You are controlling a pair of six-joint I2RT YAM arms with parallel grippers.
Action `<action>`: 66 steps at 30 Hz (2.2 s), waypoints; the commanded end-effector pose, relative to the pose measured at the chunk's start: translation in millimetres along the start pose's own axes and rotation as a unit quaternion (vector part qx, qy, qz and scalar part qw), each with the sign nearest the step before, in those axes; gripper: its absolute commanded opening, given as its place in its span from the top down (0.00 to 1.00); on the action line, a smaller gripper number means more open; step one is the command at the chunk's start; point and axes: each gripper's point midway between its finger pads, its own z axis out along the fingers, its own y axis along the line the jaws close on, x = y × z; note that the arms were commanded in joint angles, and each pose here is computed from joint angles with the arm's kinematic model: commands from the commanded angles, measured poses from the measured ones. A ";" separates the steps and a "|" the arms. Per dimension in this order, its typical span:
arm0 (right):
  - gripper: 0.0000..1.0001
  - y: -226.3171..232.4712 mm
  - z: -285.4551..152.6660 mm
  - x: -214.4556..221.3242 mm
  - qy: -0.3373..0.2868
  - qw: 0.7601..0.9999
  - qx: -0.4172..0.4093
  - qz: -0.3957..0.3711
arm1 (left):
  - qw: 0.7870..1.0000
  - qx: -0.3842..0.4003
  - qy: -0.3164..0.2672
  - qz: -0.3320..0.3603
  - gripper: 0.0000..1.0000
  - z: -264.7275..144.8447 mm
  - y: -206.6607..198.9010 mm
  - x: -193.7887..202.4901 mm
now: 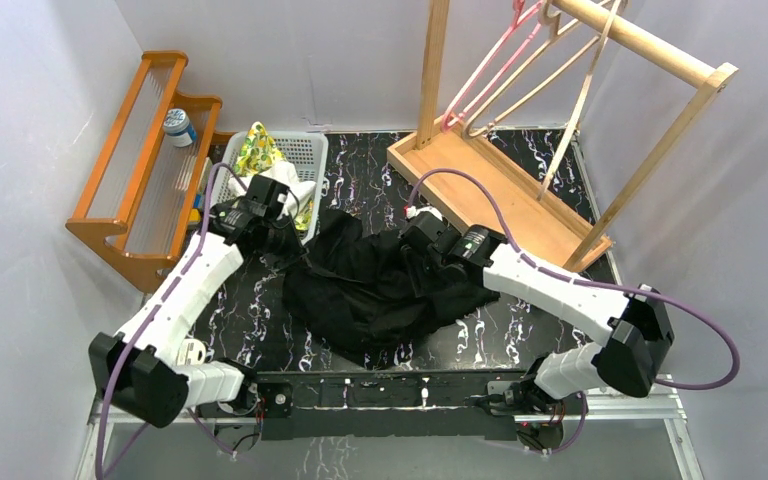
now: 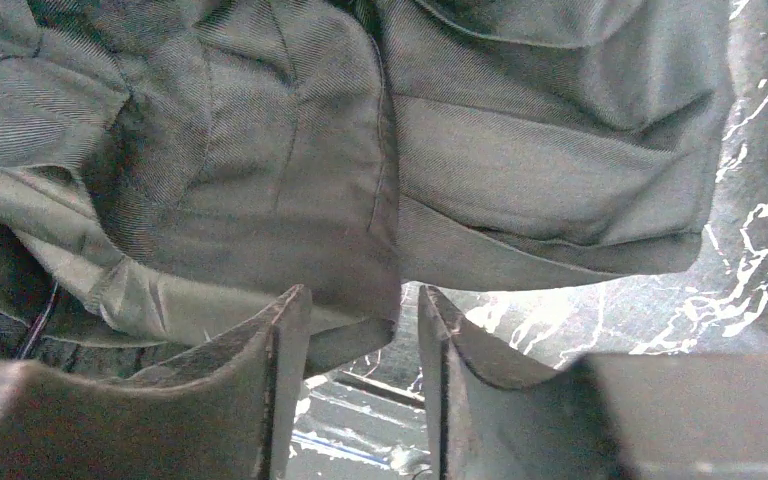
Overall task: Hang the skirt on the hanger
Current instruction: Adjust the skirt at the center of the board.
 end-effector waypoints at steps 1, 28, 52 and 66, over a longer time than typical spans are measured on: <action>0.39 10.9 5.9 -4.4 -0.003 1.000 -0.015 0.025 | 0.999 0.034 -0.028 0.013 1.00 7.6 -22.3 -29.0; 0.50 33.1 24.7 41.4 -0.007 0.981 -0.131 0.143 | 0.999 0.047 -0.024 0.012 1.00 9.3 -4.8 -55.9; 0.64 35.5 49.6 59.3 0.018 0.984 -0.137 0.114 | 0.998 0.061 -0.026 0.004 1.00 5.0 -9.4 -57.8; 1.00 4.9 -71.3 -38.5 -0.121 0.985 -0.063 0.101 | 0.990 0.044 -0.131 -0.011 1.00 -98.1 -6.2 -71.0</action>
